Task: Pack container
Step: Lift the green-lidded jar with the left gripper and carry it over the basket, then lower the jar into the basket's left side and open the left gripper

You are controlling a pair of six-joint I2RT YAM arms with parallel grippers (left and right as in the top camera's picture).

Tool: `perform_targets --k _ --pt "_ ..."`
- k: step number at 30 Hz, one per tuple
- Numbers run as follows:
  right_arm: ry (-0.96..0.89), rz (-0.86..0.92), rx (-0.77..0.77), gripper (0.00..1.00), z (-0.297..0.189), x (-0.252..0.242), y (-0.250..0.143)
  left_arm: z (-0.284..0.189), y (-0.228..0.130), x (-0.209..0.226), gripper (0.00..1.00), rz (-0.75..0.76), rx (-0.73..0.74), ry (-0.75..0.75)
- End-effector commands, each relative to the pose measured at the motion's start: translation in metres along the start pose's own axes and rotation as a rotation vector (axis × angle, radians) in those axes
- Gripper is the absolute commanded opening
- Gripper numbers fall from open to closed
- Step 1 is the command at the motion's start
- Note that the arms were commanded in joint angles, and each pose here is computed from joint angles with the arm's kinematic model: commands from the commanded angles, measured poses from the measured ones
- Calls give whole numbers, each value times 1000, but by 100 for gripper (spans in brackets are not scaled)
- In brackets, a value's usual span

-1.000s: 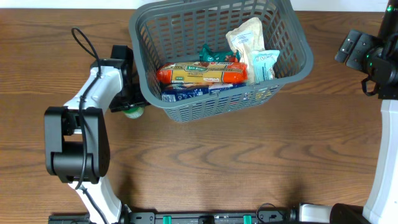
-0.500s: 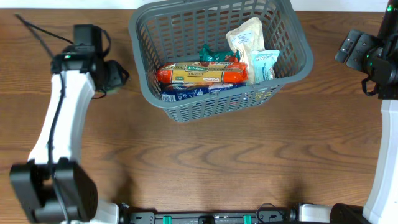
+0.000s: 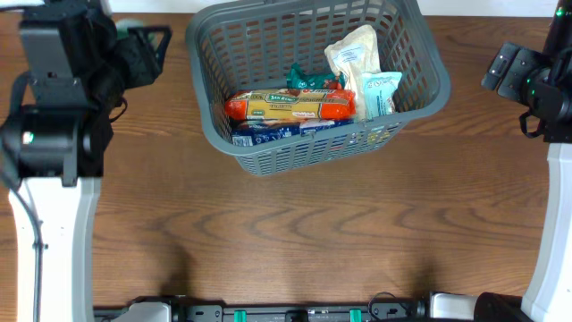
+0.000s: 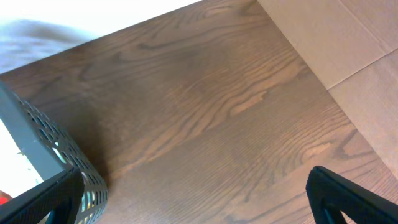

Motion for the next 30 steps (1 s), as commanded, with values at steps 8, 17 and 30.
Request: perform_targets --k 8,17,30 --pt "-17 17 -10 99 -1 -3 2 -14 14 -83 6 190 -100 -265" --pt "-17 17 -10 99 -1 -3 2 29 -10 -127 6 273 -7 -343" --pt "-17 17 -10 99 -1 -3 2 115 -78 -144 6 327 291 -314"
Point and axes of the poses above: each gripper's point midway between its finger pads, its own z axis out along the fingers, its own x axis along the line the jaws close on, y = z × x, the point moved 7 cm from there along -z, back along the fingers, and after that the axes turned 6 degrees about z, right-handed, at the moved point
